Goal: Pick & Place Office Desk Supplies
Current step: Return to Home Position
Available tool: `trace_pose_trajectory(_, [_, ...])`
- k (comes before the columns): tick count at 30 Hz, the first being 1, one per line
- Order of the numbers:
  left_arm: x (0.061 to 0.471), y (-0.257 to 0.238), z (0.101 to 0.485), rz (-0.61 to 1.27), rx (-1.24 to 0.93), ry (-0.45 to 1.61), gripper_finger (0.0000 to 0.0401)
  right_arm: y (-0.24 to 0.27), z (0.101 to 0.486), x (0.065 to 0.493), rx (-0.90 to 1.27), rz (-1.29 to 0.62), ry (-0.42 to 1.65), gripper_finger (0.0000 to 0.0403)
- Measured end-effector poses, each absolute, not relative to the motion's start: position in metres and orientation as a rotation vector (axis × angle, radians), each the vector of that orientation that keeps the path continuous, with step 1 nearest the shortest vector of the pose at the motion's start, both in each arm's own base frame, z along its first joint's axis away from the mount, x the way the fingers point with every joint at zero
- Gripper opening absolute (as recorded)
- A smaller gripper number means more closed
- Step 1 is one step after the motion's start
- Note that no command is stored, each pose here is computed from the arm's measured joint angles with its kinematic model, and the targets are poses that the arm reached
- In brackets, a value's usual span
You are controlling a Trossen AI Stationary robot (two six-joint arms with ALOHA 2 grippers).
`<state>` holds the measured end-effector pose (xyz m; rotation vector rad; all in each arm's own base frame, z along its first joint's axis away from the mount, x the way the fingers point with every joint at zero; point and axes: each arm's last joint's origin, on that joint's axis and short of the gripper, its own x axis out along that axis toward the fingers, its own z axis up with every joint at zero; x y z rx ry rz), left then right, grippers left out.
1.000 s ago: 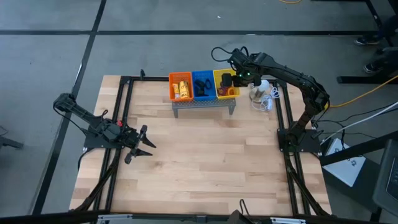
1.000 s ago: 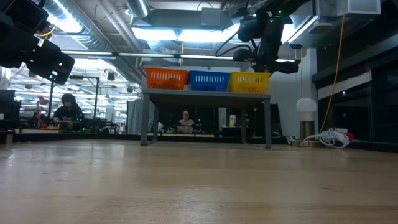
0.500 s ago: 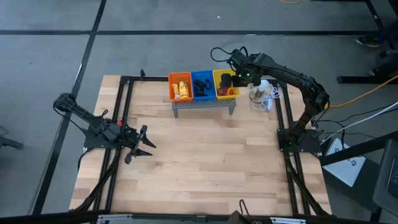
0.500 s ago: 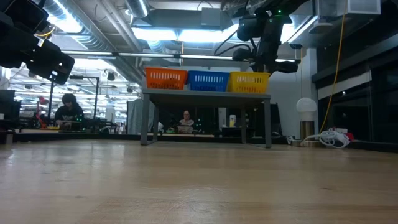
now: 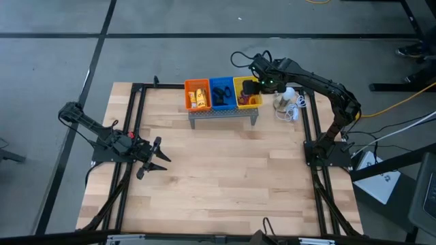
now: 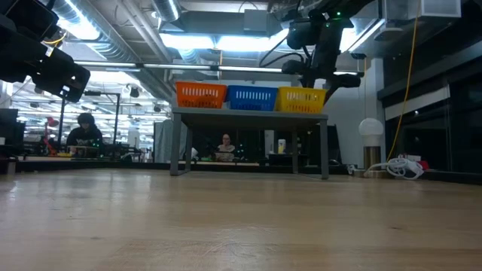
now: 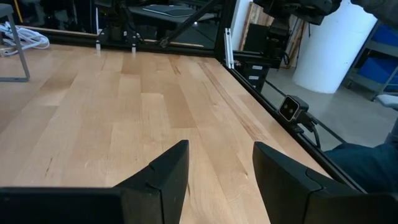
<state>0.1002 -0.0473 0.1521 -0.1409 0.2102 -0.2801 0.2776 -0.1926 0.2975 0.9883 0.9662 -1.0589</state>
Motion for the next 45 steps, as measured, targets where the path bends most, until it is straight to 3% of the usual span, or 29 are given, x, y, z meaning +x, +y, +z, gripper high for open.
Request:
trace_pose_trajectory(9, [0.100, -0.047, 0.152, -0.281, -0.148, 0.211, 0.0173, -0.193, 0.298, 0.277, 0.965, -1.061, 0.972, 0.0202])
trace_pose_trajectory(19, [0.101, -0.048, 0.157, -0.289, -0.136, 0.163, 0.0173, -0.195, 0.304, 0.274, 0.946, -1.018, 0.972, 0.0227])
trace_pose_trajectory(36, [0.098, -0.045, 0.202, -0.273, -0.008, 0.125, 0.0173, -0.180, 0.395, 0.260, 0.719, -1.065, 0.870, 0.0229])
trace_pose_trajectory(45, [0.081, -0.033, 0.268, -0.177, 0.085, 0.067, 0.0173, -0.131, 0.442, 0.278, 0.458, -0.901, 0.774, 0.0228])
